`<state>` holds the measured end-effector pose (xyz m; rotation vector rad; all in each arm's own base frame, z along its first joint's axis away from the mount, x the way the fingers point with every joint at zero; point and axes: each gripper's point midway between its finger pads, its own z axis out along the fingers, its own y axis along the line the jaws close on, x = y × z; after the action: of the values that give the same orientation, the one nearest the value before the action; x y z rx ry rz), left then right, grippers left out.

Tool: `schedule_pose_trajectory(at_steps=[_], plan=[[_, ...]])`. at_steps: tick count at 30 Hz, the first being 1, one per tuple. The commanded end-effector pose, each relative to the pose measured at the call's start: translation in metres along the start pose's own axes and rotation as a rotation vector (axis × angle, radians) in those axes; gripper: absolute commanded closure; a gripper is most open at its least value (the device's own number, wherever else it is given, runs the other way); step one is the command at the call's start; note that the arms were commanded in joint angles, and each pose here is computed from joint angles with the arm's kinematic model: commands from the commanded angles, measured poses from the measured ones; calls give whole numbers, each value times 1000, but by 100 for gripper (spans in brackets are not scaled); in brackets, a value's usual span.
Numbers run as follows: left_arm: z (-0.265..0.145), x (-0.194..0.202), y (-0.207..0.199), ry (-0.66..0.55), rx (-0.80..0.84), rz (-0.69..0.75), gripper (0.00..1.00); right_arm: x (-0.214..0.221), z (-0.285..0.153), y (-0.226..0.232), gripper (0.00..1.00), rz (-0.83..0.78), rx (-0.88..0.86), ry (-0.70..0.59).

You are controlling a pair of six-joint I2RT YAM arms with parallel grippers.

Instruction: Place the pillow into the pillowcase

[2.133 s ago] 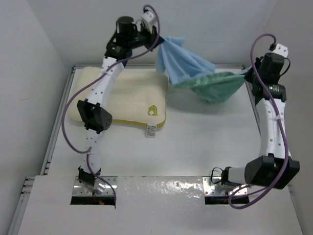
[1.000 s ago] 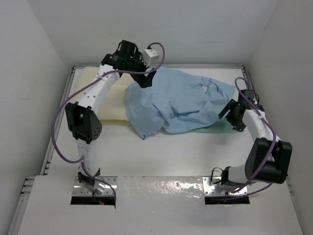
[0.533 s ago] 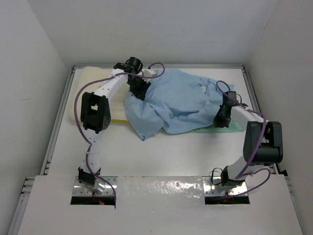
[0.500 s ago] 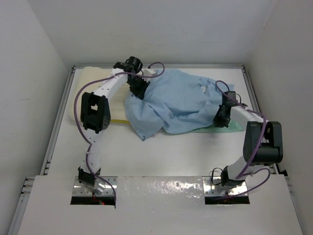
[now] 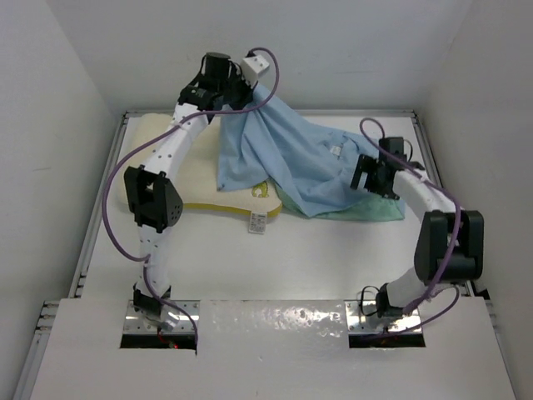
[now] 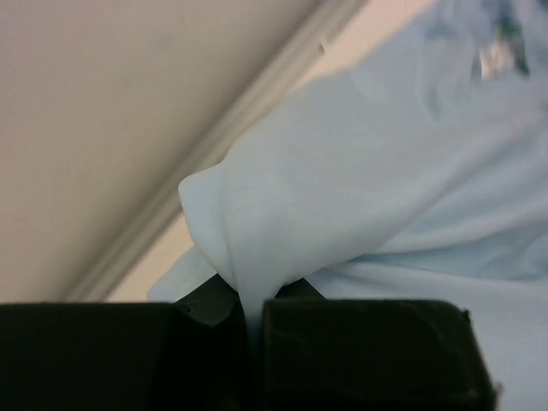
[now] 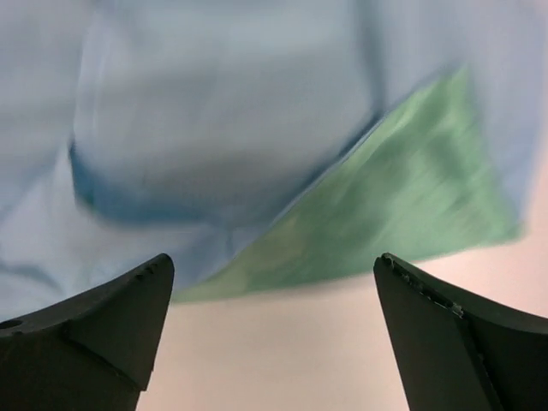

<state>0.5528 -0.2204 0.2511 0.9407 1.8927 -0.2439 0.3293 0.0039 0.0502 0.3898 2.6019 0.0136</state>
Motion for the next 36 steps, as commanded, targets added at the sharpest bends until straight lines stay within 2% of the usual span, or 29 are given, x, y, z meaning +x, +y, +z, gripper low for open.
schedule_pose_trajectory(at_steps=[1, 3, 4, 5, 7, 9, 10, 11, 13, 14, 16, 17, 18, 19, 20, 22, 23, 25, 26, 27, 28, 29, 30, 31, 32, 33, 34, 35, 36], plan=[[-26, -96, 22, -286, -106, 106, 100, -56, 20, -13, 1, -6, 36, -62], [-21, -96, 15, -297, -95, 120, 100, -60, 37, -18, 1, -36, 69, -9], [-22, -97, 14, -302, -93, 126, 100, -44, 61, -19, 4, -49, 78, 81], [-20, -98, 11, -313, -84, 125, 100, -47, 67, -16, 7, -49, 75, 111], [-16, -100, 9, -328, -76, 104, 100, -27, 90, -10, 30, -33, 39, 181], [-11, -105, 15, -359, -100, 89, 100, -16, 97, -7, 59, 15, 37, 209], [-8, -107, 17, -375, -112, 61, 100, -6, 96, -4, 91, 33, 17, 218], [-9, -117, 26, -413, -153, 53, 100, -1, 93, -1, 100, 62, 10, 216], [5, -116, 33, -435, -175, 1, 100, 27, 83, 8, 100, 36, -16, 224], [1, -132, 42, -491, -211, -12, 100, 24, 64, 18, 100, -2, -39, 173], [22, -128, 44, -521, -206, -96, 100, 55, 45, 39, 100, -123, -65, 167], [18, -147, 45, -592, -202, -113, 100, 53, 26, 57, 100, -168, -115, 110], [32, -145, 40, -623, -168, -169, 100, 77, 15, 85, 100, -272, -185, 112], [44, -152, 23, -665, -104, -165, 100, 91, -9, 122, 100, -398, -299, 76], [43, -161, 10, -693, -61, -158, 100, 87, -16, 126, 100, -418, -332, 50], [62, -160, -27, -686, 35, -115, 100, 102, -46, 167, 100, -569, -445, -1], [70, -164, -71, -679, 141, -73, 100, 99, -57, 176, 96, -572, -473, -29], [79, -158, -112, -655, 240, -18, 98, 77, -79, 181, 49, -525, -488, -108], [73, -164, -139, -666, 318, 9, 86, 65, -84, 178, 27, -510, -462, -151], [71, -164, -148, -662, 356, -17, 66, 42, -92, 165, 11, -472, -409, -221], [68, -165, -154, -666, 389, -30, 48, 32, -94, 158, 6, -446, -389, -244], [60, -169, -158, -669, 435, -35, 18, 14, -92, 139, 3, -379, -350, -267], [54, -172, -158, -667, 450, -43, 6, 9, -92, 132, 5, -350, -358, -270], [47, -175, -150, -667, 443, -41, 0, 0, -96, 123, 11, -324, -354, -296], [35, -179, -145, -651, 432, -43, 0, -11, -91, 105, 26, -286, -314, -307], [33, -175, -138, -622, 405, -39, 0, -19, -84, 93, 82, -271, -263, -310], [32, -168, -134, -588, 386, -38, 10, -23, -76, 84, 100, -271, -229, -302], [22, -162, -126, -539, 357, -38, 28, -34, -68, 69, 100, -236, -188, -290], [21, -153, -121, -506, 328, 10, 58, -48, -65, 67, 100, -220, -184, -289]])
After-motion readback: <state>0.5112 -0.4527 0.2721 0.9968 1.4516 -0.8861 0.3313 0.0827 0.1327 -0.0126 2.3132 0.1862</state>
